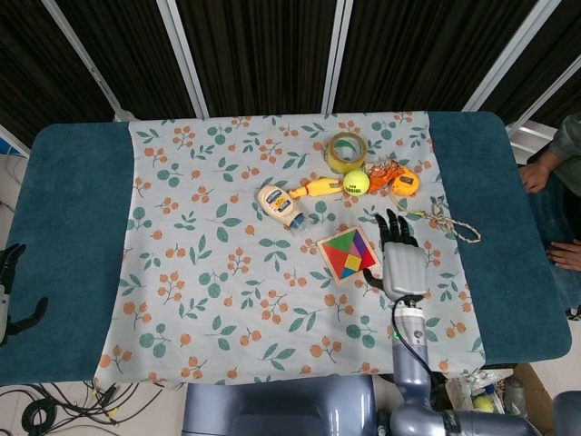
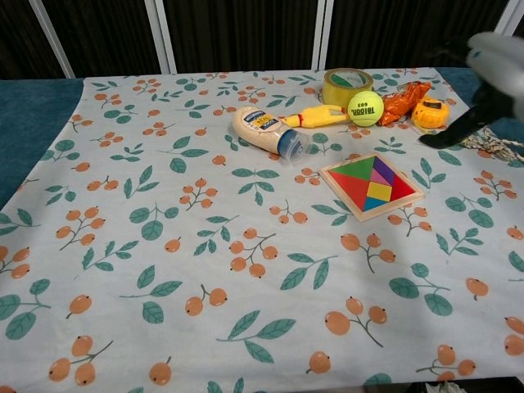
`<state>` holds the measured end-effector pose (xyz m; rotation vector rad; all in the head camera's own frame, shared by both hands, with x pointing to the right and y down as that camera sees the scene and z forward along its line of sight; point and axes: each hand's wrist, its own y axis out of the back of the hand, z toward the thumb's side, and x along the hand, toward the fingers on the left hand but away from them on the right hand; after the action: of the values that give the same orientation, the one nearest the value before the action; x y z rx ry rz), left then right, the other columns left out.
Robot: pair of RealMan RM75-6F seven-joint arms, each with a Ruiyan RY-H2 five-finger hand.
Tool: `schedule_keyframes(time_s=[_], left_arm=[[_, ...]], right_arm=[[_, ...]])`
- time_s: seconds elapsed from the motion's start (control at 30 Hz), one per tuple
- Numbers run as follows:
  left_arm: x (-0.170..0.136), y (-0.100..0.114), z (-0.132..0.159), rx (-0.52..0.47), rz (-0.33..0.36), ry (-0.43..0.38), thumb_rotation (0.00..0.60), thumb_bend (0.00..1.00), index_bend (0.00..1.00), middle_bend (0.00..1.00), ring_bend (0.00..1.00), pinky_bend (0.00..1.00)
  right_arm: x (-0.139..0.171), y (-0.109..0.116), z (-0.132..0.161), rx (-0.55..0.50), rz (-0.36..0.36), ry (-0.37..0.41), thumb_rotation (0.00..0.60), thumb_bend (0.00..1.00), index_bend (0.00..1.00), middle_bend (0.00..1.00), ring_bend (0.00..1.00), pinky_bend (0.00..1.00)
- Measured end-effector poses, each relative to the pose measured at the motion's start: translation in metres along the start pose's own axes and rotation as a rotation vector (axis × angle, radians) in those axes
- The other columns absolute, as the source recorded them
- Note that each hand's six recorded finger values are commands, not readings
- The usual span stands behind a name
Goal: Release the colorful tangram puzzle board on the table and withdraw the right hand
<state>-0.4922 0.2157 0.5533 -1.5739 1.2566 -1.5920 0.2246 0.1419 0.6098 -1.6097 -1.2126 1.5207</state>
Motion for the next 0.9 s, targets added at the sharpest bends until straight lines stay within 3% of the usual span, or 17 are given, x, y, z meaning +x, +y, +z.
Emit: schedule_keyframes(time_s=[0.2,0.57,0.7,0.9], left_arm=[[-0.001,0.0,0.002,0.005,0.003,-0.009,0.6,0.35,0.0,0.03,0.03,0.01],[-0.002,-0.001,0.006,0.014,-0.003,-0.025,0.6,0.35,0.0,0.03,0.03,0.01],[-0.003,-0.001,0.011,0.025,0.001,-0.049,0.6,0.35,0.0,0.03,0.03,0.01],[-0.005,-0.002,0.013,0.037,-0.003,-0.073,0.6,0.35,0.0,0.03,0.03,0.0]], right_arm=[[0.038,0.022,-0.045,0.025,-0.097,0.066,0.6,0.13,0.1,0.0,0.0,0.27],[0.092,0.021,-0.155,0.132,-0.118,0.056,0.6,0.13,0.1,0.0,0.0,0.27],[0.094,0.019,-0.173,0.165,-0.083,0.061,0.6,0.13,0.1,0.0,0.0,0.27],[0.09,0.021,-0.175,0.17,-0.052,0.09,0.6,0.13,0.1,0.0,0.0,0.27]])
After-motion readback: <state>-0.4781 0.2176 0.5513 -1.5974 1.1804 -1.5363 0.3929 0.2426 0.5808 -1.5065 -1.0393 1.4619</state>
